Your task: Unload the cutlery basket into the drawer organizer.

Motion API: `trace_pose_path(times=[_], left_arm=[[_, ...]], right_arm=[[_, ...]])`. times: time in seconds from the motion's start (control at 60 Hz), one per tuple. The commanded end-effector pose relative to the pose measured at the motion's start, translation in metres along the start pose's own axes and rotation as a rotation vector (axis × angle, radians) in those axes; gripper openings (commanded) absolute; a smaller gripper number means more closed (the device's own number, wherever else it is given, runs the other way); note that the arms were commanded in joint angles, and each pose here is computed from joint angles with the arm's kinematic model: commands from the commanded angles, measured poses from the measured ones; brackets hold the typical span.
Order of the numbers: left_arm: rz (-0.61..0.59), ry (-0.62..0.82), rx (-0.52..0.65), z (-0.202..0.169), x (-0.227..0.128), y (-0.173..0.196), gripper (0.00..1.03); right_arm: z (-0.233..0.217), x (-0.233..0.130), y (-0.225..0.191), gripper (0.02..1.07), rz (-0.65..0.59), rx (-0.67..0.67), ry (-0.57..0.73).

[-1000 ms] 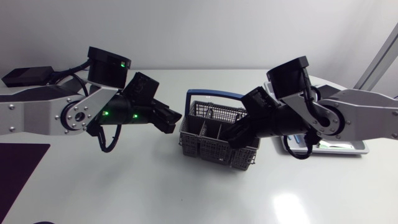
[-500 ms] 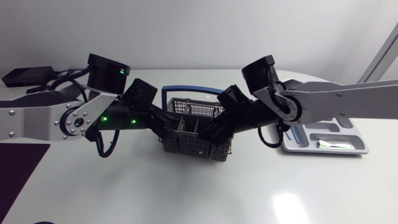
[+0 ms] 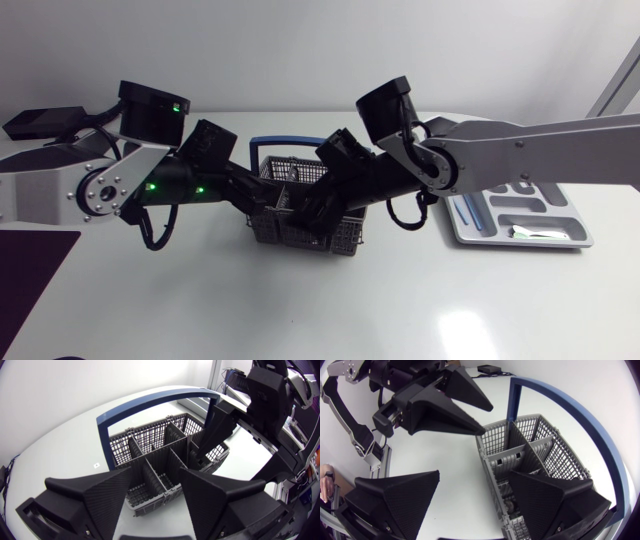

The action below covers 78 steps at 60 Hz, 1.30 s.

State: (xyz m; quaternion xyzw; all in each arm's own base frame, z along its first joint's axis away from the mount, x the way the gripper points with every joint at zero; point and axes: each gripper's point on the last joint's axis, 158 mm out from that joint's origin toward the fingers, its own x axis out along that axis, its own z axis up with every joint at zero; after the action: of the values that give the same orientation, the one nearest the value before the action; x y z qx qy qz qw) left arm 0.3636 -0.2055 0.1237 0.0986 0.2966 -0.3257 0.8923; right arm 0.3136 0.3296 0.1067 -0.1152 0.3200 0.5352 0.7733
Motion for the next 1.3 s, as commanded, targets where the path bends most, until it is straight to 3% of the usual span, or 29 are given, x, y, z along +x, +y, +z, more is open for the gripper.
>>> trace_pose_path(times=[0.0,0.25,0.45,0.717,0.85,1.083,1.283], left_arm=[[0.010,0.006,0.016,-0.008,-0.007,0.004,0.67],[0.055,0.009,0.018,-0.012,-0.015,0.025,0.67],[0.103,0.065,0.052,-0.030,-0.002,0.041,0.66],[0.225,0.117,0.045,-0.055,0.003,0.098,0.66],[0.243,0.159,0.020,-0.073,0.014,0.115,0.60],[0.183,0.191,0.044,-0.076,0.040,0.094,0.59],[0.113,0.183,0.098,-0.066,0.054,0.057,0.59]], right_arm=[[-0.002,-0.002,0.009,1.02,0.022,-0.031,0.014],[-0.039,-0.042,0.019,1.02,-0.013,-0.019,0.065],[-0.077,-0.075,-0.008,1.02,-0.148,0.033,0.110],[-0.117,-0.104,-0.043,1.01,-0.311,0.099,0.160],[-0.128,-0.113,-0.068,0.90,-0.400,0.138,0.176],[-0.126,-0.101,-0.096,0.63,-0.455,0.201,0.189],[-0.117,-0.085,-0.117,0.62,-0.470,0.240,0.186]])
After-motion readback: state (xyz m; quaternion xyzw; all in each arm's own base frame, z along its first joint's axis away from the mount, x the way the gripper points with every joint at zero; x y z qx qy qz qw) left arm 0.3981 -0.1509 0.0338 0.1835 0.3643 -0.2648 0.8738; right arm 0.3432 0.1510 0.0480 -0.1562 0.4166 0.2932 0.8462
